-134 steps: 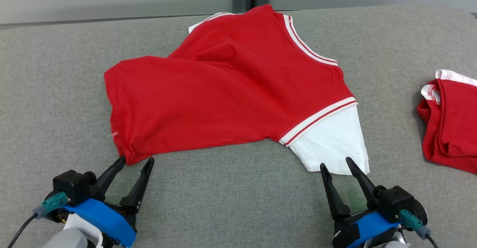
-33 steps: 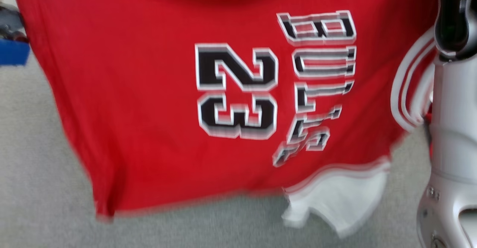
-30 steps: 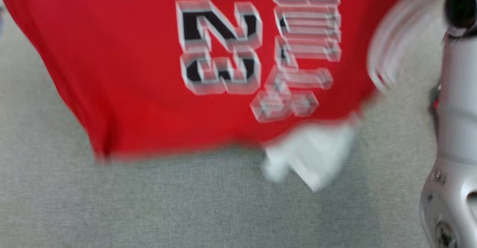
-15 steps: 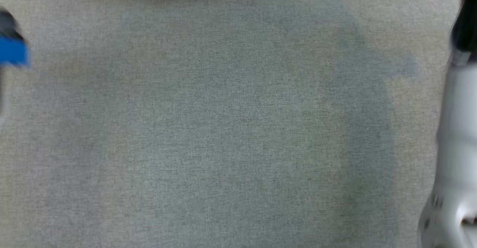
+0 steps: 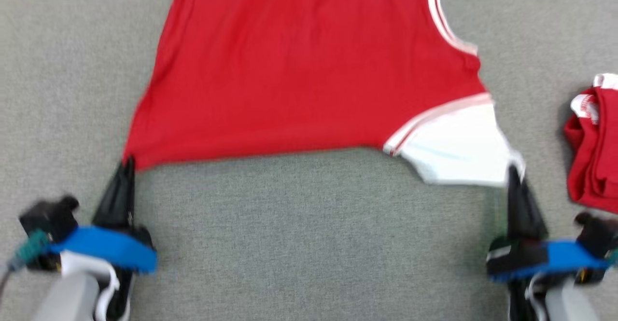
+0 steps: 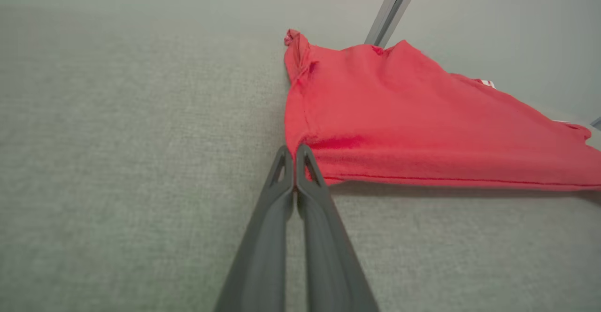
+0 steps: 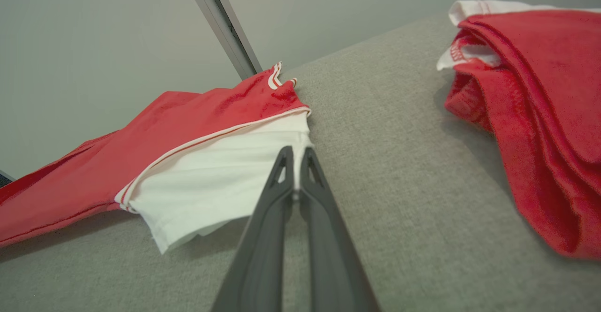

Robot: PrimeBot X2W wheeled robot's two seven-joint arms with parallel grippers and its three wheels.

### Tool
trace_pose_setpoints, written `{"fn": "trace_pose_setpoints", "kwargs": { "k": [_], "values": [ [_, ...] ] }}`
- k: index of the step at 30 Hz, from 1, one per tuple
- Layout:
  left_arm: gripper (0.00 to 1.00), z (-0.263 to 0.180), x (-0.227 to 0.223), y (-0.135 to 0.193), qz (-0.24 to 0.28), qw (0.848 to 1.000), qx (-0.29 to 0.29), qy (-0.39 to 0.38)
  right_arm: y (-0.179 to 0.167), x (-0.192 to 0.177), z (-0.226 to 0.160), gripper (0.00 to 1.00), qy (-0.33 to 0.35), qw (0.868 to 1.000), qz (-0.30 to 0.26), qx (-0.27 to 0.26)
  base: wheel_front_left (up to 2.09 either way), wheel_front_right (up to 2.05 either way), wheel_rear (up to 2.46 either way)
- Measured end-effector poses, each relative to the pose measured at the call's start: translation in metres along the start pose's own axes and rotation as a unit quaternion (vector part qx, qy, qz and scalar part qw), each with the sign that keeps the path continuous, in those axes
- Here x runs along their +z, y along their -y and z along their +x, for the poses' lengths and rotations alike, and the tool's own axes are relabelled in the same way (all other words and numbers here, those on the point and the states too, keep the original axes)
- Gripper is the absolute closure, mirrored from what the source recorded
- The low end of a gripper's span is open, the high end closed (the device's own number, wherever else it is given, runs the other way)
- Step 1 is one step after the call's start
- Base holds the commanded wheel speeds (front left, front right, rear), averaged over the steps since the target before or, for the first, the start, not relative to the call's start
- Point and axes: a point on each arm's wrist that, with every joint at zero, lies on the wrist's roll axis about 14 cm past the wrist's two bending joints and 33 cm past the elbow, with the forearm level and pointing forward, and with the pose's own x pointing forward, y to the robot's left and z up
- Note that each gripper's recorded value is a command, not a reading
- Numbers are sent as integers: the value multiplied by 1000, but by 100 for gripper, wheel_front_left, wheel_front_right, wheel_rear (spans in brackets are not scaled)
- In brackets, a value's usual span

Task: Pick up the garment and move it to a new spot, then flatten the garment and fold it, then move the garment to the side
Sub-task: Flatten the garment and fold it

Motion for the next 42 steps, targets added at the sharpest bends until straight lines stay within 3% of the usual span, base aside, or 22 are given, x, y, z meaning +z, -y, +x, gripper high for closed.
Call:
{"fn": "trace_pose_setpoints", "kwargs": {
  "k": [5,24,34,42],
  "values": [
    [100,-33,-23,-2,-17,999,25,-24,-2,-21,-42,100,-40,999,-5,5,0,0,0],
    [100,-144,-62,17,-50,995,75,-29,15,-31,-150,100,-57,998,-11,-9,0,0,0],
    [100,-104,-3,31,-16,999,24,42,-8,13,-96,100,10,1000,-8,22,0,0,0],
    [100,-65,12,35,13,999,-10,38,-31,32,-31,100,31,997,-43,50,0,0,0]
  ]
}}
